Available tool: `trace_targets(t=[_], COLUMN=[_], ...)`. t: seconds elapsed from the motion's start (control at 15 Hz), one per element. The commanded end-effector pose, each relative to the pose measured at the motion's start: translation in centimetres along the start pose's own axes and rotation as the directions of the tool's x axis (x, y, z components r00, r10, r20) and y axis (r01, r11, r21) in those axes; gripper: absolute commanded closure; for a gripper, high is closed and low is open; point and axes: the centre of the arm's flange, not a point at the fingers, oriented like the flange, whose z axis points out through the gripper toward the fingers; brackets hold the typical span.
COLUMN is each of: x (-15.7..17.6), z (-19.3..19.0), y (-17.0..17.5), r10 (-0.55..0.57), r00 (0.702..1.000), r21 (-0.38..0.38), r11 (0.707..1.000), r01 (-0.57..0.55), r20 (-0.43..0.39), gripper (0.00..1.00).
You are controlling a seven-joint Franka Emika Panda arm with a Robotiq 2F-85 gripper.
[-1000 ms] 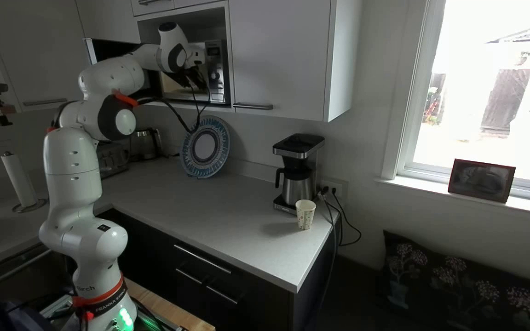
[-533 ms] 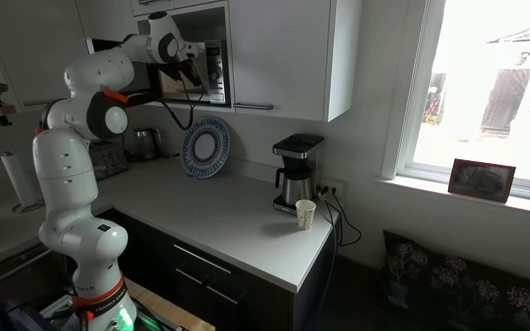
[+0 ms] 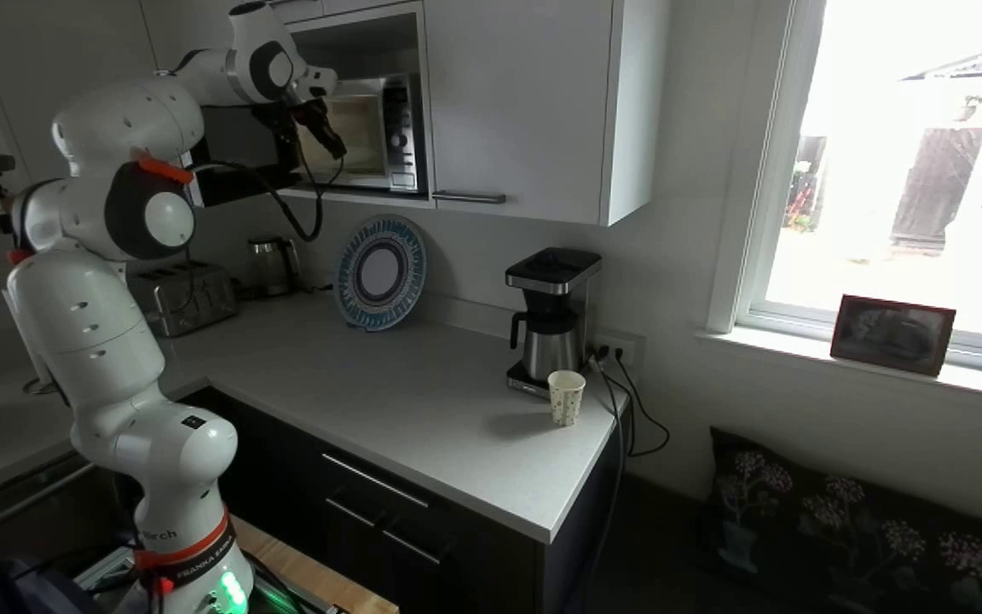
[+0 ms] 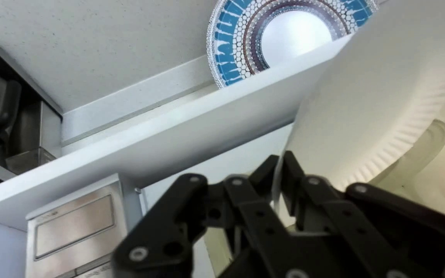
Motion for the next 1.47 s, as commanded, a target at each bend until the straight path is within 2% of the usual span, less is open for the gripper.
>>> trace_targets(t=[0.0,0.27,0.6,0.67,0.73,1.07,1.13,1.2,1.27,1.4], x=[-4.8,-6.9,-8.7,-5.9,-6.2,-5.9,-5.8,-5.4,-5.1,-6.1], z=[-0.5,1.3,5.0,4.1,4.8,4.0,3.7,4.2,5.0,6.6], y=[4.4,7.3,10.6,7.8,8.4,7.8,7.9,8.6,9.8,12.1], r10=[0.005,-0.013,0.040,0.031,0.033,0.029,0.000,0.006,0.051,0.101], r00=[1.000,0.997,0.989,0.991,0.991,0.989,0.990,0.995,0.997,0.994], r21=[-0.053,-0.018,0.061,0.035,0.030,0.036,0.034,0.009,-0.050,-0.116], r11=[0.999,1.000,0.998,0.999,0.999,0.999,0.999,1.000,0.997,0.989], r01=[-0.007,0.011,-0.031,-0.027,-0.029,-0.024,0.005,-0.005,-0.054,-0.096], r20=[-0.024,-0.070,-0.144,-0.131,-0.131,-0.148,-0.138,-0.101,-0.061,0.035], gripper=[0.99,0.99,0.99,0.99,0.94,0.94,0.99,0.99,0.99,0.99])
